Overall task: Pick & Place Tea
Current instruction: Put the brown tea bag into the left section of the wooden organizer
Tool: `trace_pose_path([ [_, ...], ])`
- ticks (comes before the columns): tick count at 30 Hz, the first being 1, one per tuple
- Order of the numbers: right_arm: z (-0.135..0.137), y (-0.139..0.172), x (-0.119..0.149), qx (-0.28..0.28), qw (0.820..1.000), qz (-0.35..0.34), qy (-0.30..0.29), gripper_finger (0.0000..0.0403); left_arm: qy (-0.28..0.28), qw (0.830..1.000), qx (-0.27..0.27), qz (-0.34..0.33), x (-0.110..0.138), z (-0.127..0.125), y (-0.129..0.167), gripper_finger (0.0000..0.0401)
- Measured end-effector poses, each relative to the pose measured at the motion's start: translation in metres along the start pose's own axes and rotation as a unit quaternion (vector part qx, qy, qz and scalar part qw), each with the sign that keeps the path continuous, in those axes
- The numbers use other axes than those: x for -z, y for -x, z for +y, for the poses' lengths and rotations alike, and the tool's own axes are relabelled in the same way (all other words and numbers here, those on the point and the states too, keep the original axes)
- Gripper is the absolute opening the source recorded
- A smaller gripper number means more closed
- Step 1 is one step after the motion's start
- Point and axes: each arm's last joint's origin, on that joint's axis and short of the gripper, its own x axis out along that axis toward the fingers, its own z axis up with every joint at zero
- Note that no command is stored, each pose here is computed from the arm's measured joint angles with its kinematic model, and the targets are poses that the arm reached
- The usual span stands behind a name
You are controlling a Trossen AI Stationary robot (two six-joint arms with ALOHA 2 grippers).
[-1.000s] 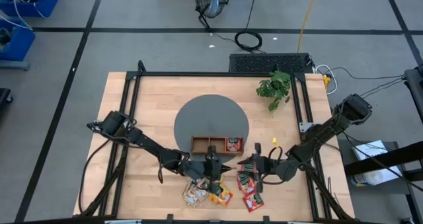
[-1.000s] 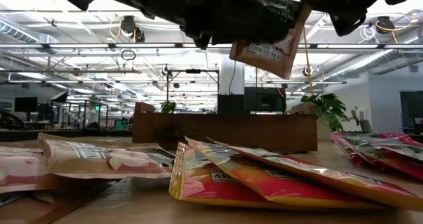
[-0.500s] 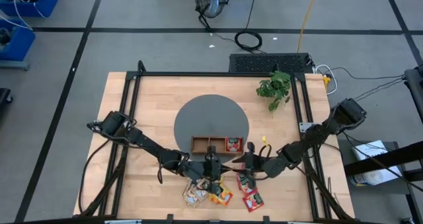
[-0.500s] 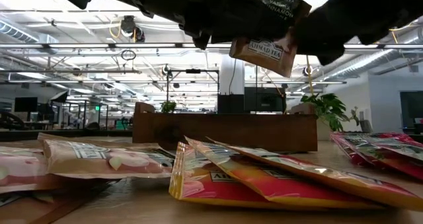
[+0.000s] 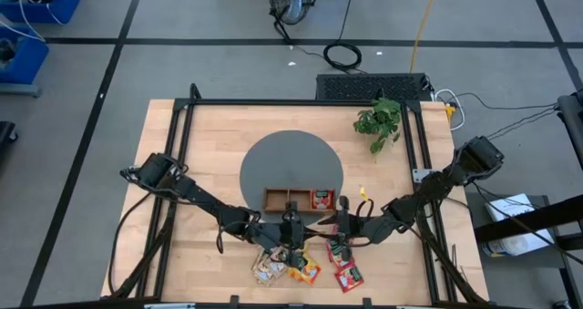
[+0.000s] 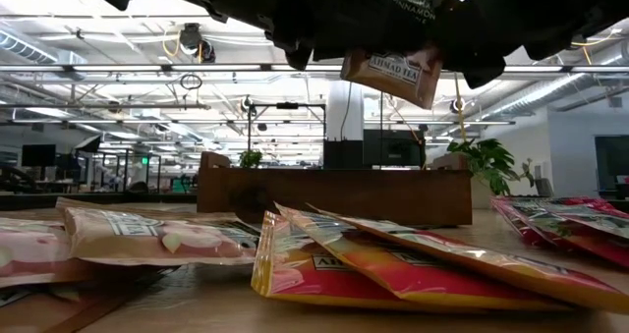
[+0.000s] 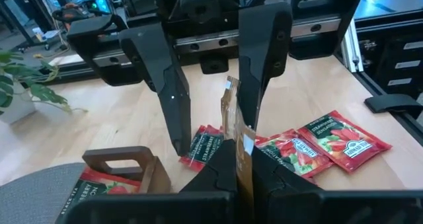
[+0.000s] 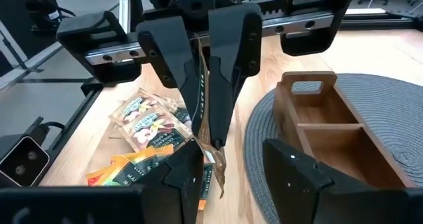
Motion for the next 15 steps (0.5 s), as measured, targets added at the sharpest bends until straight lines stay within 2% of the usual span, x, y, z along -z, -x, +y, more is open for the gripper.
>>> trace_pose_path([
  [7,0.005,0.002,-0.006,-0.055,0.998,-0.016,-0.008,0.0143,-0.008,1.0,-0.001,0.018,0.005,0.001,-0.001,0.0009],
  [10,0.006,0.002,-0.01,-0.058,0.998,-0.031,-0.007,0.0144,-0.004,1.0,-0.005,0.021,0.006,0.001,-0.001,0.001],
  [15,0.002,0.0,-0.005,-0.048,0.999,-0.008,-0.01,0.0145,-0.002,1.0,-0.006,0.019,0.005,0.001,-0.001,0.0007],
])
